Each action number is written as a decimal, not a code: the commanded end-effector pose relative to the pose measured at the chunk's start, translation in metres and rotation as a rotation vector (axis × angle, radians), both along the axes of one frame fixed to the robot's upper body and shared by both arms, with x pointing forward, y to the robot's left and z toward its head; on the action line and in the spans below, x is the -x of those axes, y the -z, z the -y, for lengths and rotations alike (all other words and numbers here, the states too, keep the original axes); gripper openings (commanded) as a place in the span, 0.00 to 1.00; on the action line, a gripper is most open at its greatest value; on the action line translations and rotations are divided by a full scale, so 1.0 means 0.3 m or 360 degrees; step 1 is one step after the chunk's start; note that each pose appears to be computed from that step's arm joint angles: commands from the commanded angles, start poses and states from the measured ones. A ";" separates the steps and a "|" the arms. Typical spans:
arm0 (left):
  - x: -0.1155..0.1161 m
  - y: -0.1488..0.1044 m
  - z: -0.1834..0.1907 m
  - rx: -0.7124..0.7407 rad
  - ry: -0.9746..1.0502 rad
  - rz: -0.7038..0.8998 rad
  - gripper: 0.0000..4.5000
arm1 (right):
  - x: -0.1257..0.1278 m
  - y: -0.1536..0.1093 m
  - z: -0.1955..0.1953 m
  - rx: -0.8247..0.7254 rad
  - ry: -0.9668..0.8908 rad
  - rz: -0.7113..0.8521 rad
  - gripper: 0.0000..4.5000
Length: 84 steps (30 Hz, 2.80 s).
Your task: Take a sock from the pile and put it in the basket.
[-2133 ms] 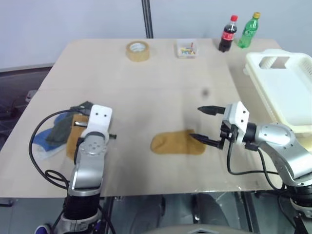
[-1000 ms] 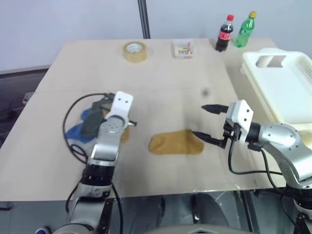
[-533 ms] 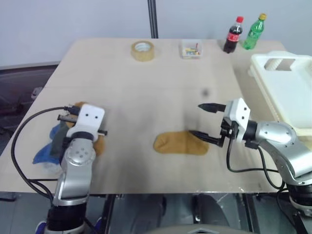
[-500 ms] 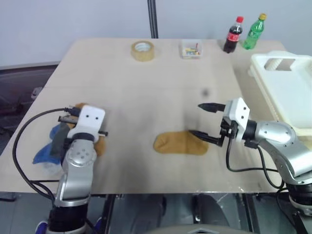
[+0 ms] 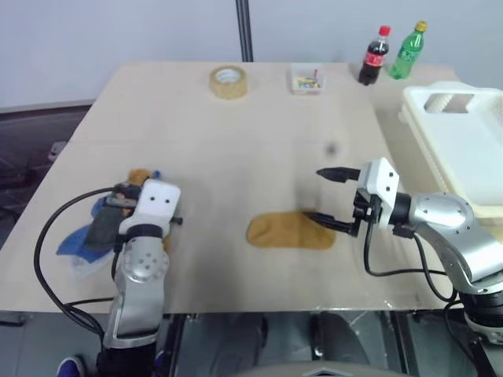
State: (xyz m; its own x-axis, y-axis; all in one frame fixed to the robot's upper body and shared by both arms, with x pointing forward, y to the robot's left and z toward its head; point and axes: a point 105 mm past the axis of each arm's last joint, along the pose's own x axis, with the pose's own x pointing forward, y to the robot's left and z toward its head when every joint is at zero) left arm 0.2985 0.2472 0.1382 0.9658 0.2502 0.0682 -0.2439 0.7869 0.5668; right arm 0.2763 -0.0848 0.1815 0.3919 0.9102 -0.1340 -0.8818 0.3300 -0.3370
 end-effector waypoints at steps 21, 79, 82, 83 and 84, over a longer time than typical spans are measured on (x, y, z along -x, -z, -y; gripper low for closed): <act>0.016 0.048 0.014 0.0088 0.0032 -0.0169 0.21 | 0.012 -0.032 -0.002 -0.0013 -0.0023 0.0078 1.00; -0.115 0.092 0.228 0.1076 0.0429 -0.0561 0.55 | -0.522 0.108 -0.291 0.0023 0.0568 -0.0283 1.00; -0.114 0.117 0.241 0.1065 0.0454 -0.0605 0.59 | -0.520 0.156 -0.279 0.0077 0.0584 -0.0362 0.88; -0.114 0.123 0.242 0.1065 0.0457 -0.0611 0.45 | -0.517 0.170 -0.279 0.0076 0.0581 -0.0403 0.83; -0.115 0.126 0.242 0.1071 0.0459 -0.0608 0.39 | -0.514 0.183 -0.279 0.0076 0.0580 -0.0430 0.74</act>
